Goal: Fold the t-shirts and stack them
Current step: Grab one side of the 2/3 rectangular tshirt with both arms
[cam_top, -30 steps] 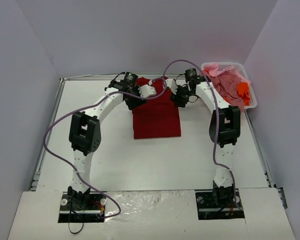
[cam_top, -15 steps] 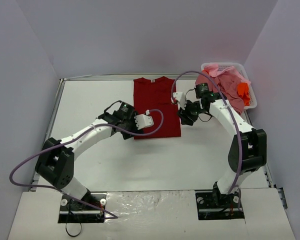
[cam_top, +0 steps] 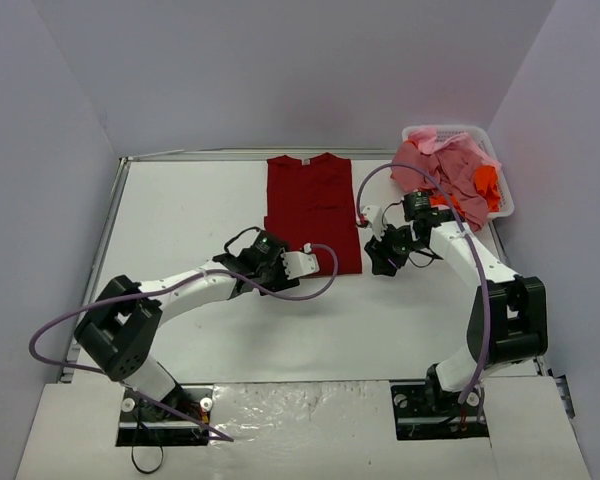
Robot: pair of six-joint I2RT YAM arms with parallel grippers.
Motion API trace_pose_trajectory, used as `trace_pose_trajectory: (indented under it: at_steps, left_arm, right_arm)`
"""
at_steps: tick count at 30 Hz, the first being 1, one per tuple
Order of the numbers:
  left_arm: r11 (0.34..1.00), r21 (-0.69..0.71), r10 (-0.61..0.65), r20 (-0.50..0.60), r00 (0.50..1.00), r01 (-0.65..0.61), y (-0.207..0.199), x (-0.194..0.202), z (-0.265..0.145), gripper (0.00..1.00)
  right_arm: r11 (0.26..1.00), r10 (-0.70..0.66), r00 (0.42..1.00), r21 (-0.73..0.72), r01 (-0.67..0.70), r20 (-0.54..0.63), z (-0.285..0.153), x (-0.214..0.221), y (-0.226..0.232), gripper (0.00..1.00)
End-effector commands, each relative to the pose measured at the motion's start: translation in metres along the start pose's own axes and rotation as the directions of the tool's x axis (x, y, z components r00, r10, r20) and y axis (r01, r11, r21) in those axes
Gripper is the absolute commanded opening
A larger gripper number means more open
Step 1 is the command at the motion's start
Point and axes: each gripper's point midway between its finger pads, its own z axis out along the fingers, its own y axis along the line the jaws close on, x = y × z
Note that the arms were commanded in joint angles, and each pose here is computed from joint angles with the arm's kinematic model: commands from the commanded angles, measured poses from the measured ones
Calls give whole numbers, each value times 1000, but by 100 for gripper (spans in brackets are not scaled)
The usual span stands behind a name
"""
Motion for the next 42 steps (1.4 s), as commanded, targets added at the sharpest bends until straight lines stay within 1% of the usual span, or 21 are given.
trace_pose_trajectory:
  at_steps: [1,11,21,22,23,25,26,29,30,33,34,35,36,39,40,41,42]
  left_arm:
    - [998,-57,-21,21,1000,22,10,-5,10,56]
    - [1000,-25,-13,-57,998,12,4,10,29,56]
    - [999,-52,-12,-110,994,7,10,19,38,55]
    - [999,-50,-10,-115,993,5,9,20,38,50]
    - [999,-49,-10,-123,992,4,9,22,39,42]
    - [999,-44,-10,-129,992,5,8,23,40,33]
    - [999,-41,-10,-132,991,4,8,24,41,25]
    - [1000,-25,-18,-139,990,15,8,26,41,13]
    - [1000,-17,-21,-146,989,19,7,28,40,3]
    - [1000,0,-30,-148,989,30,8,27,35,2]
    - [998,39,-37,-123,992,42,2,23,34,2]
    - [998,47,-44,-104,994,49,4,17,31,2]
    - [996,68,-47,-107,993,55,1,18,28,2]
    - [985,147,-75,-92,993,88,-6,14,21,2]
    - [980,169,-93,-91,992,107,-6,15,19,2]
    - [967,223,-108,-67,992,121,-14,11,17,2]
    - [960,249,-116,-72,991,131,-16,11,14,2]
  right_arm:
    - [1000,18,999,8,-18,37,-9,-3,2,45]
    - [1000,24,999,9,-25,36,-9,1,-4,45]
    - [1000,22,1000,-15,-22,20,-3,12,3,45]
    - [1000,22,1000,-15,-22,18,-3,12,3,45]
    - [1000,25,1000,-18,-25,13,-2,15,4,45]
    - [1000,22,1000,-20,-21,13,-2,15,5,45]
    - [1000,19,1000,-21,-18,14,-2,16,6,45]
    - [1000,13,1000,-25,-13,21,-2,15,8,45]
    - [1000,9,1000,-25,-9,23,-2,15,8,45]
    - [999,-6,1000,-31,7,29,-2,15,10,45]
    - [999,-27,999,-33,28,33,-3,15,11,45]
    - [999,-41,998,-30,42,38,-4,14,11,45]
    - [998,-54,998,-31,55,43,-4,13,12,45]
    - [989,-140,986,-26,142,90,-9,6,16,47]
    - [983,-182,976,4,183,118,-12,2,15,50]
    - [976,-217,967,18,216,134,-12,-1,15,50]
    - [970,-244,959,41,241,146,-13,-4,14,50]
